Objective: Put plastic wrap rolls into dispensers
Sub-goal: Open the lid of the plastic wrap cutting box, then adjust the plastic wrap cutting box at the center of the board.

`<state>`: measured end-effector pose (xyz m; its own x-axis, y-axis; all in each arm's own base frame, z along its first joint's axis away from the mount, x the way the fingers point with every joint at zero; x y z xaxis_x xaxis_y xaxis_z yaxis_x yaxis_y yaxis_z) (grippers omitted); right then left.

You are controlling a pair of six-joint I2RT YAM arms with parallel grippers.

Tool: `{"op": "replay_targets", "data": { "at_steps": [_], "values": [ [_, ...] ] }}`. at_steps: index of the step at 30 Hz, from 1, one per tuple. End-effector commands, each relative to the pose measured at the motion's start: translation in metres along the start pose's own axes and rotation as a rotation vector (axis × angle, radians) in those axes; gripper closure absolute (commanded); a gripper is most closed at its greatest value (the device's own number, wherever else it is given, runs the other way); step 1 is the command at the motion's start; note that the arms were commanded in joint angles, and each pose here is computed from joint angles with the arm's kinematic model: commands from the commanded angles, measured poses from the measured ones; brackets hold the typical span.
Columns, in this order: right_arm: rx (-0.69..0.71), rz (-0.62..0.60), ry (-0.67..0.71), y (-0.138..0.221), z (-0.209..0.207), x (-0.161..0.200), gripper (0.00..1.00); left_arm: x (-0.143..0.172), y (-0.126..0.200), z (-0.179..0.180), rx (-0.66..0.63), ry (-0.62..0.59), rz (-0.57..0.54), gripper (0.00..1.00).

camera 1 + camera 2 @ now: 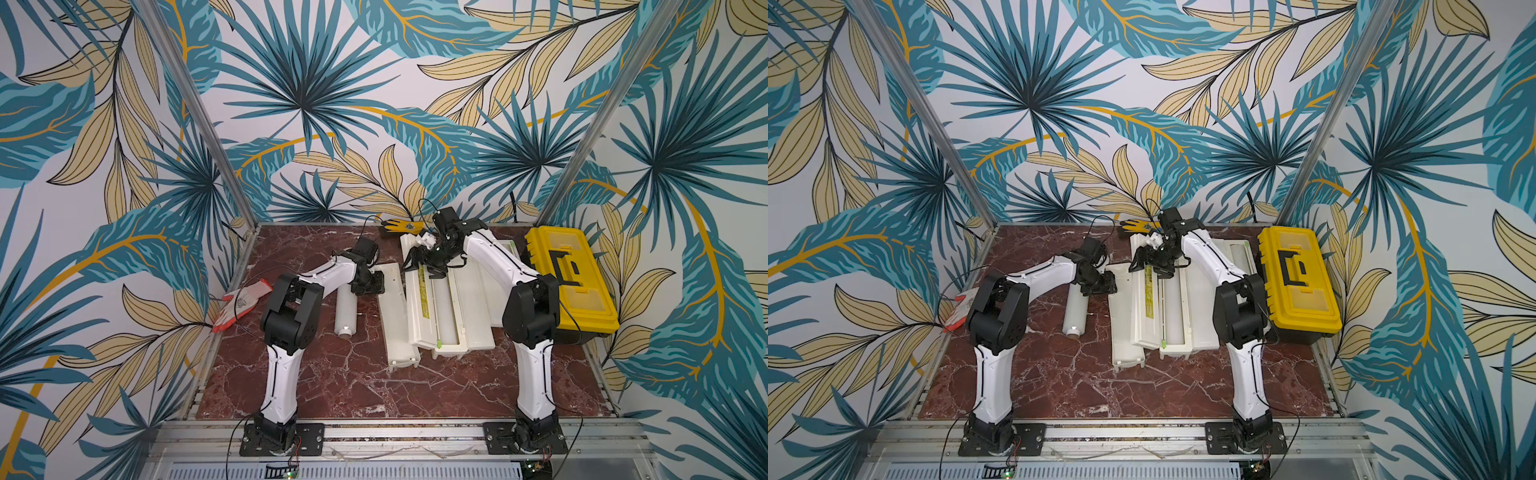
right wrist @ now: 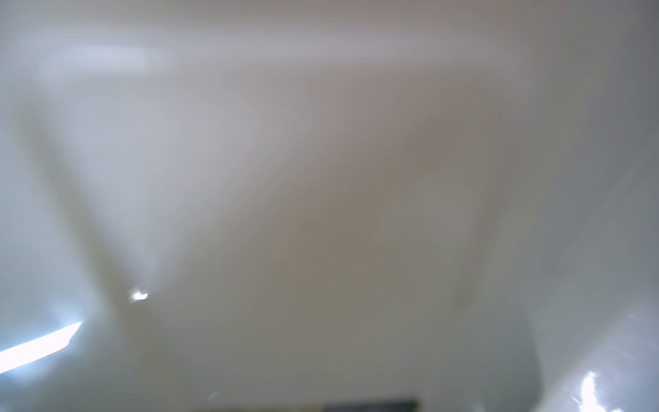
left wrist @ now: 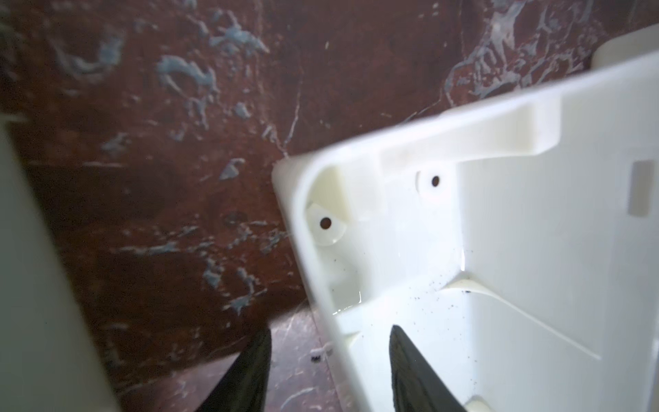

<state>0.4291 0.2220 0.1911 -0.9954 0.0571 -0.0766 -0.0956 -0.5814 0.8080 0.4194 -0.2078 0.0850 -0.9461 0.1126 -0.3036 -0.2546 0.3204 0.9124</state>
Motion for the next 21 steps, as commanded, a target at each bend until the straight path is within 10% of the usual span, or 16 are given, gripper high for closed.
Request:
{"op": "replay_targets", "data": {
  "at_steps": [1, 21],
  "values": [
    [0.107, -0.018, 0.000, 0.000, -0.009, -0.004, 0.28, -0.014, 0.029, -0.004, -0.062, -0.079, -0.053, 0.49],
    [0.212, 0.004, 0.066, -0.027, -0.014, -0.014, 0.29, -0.031, 0.028, -0.002, -0.125, -0.309, -0.021, 0.77]
  ]
}}
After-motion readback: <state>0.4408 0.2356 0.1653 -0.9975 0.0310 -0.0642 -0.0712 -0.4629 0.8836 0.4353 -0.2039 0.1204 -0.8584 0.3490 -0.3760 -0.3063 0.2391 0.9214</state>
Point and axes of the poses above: each gripper's point midway between its finger pads, its own y axis back along the fingers, its own z axis along the line the jaws close on, x = y × z, the point moved 5 cm from there along y, back along the fingers, and after that the axes turned 7 degrees about -y, right-handed, at the moved point
